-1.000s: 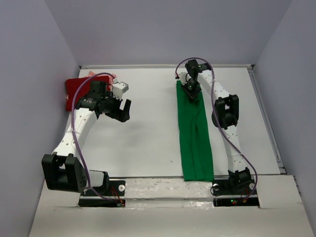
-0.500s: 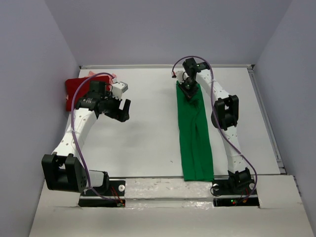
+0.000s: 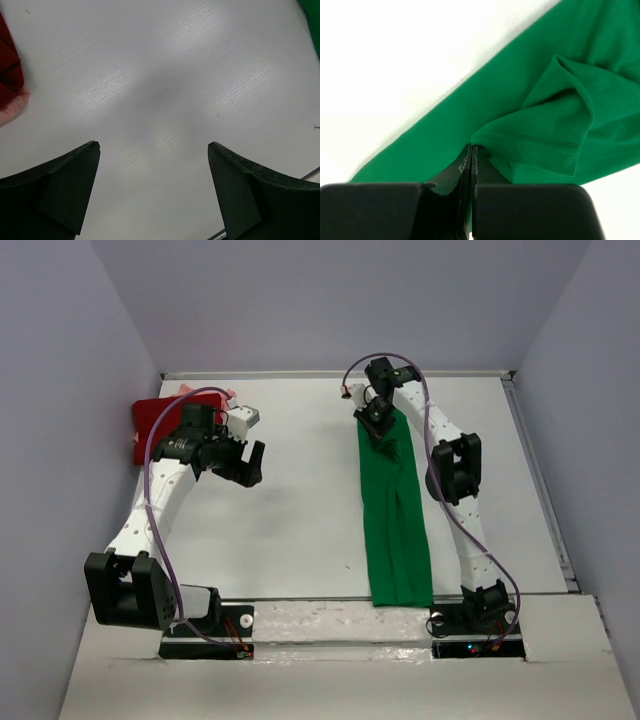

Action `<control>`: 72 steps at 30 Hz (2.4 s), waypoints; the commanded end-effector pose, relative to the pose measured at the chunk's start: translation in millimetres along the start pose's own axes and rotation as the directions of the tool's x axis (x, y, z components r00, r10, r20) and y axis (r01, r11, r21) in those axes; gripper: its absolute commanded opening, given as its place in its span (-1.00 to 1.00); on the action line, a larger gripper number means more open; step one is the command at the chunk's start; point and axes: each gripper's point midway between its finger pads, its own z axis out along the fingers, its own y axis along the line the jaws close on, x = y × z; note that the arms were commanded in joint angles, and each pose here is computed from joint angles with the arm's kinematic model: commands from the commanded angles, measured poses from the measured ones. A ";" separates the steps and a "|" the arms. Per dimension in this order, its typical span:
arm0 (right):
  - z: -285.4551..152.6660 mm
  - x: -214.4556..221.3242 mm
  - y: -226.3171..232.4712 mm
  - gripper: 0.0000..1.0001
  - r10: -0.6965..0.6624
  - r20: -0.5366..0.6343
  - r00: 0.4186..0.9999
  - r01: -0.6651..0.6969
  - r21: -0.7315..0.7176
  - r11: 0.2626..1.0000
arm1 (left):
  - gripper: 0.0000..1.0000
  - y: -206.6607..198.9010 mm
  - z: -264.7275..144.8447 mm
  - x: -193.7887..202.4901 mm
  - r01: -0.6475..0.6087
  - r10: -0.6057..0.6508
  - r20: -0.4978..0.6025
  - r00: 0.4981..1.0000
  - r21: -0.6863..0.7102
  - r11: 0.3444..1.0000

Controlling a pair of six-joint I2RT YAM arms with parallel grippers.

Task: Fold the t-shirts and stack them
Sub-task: Rotate the tshirt 90 degrees

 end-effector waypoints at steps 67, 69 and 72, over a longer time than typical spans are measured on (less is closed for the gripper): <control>-63.3 42.4 -81.8 0.22 0.133 0.044 0.990 -0.140 0.300 0.944 | 0.98 -4.1 -6.4 -9.3 -0.015 0.014 0.039 0.999 0.023 1.000; -63.2 36.4 -71.5 0.14 0.135 0.071 0.988 -0.148 0.243 0.959 | 0.98 -4.4 -7.2 -8.4 -0.015 0.014 0.039 0.999 0.022 1.000; -69.0 33.9 -63.3 0.11 0.137 0.087 0.987 -0.153 0.211 0.966 | 0.98 -4.5 -8.1 -8.4 -0.016 0.015 0.041 0.999 0.019 1.000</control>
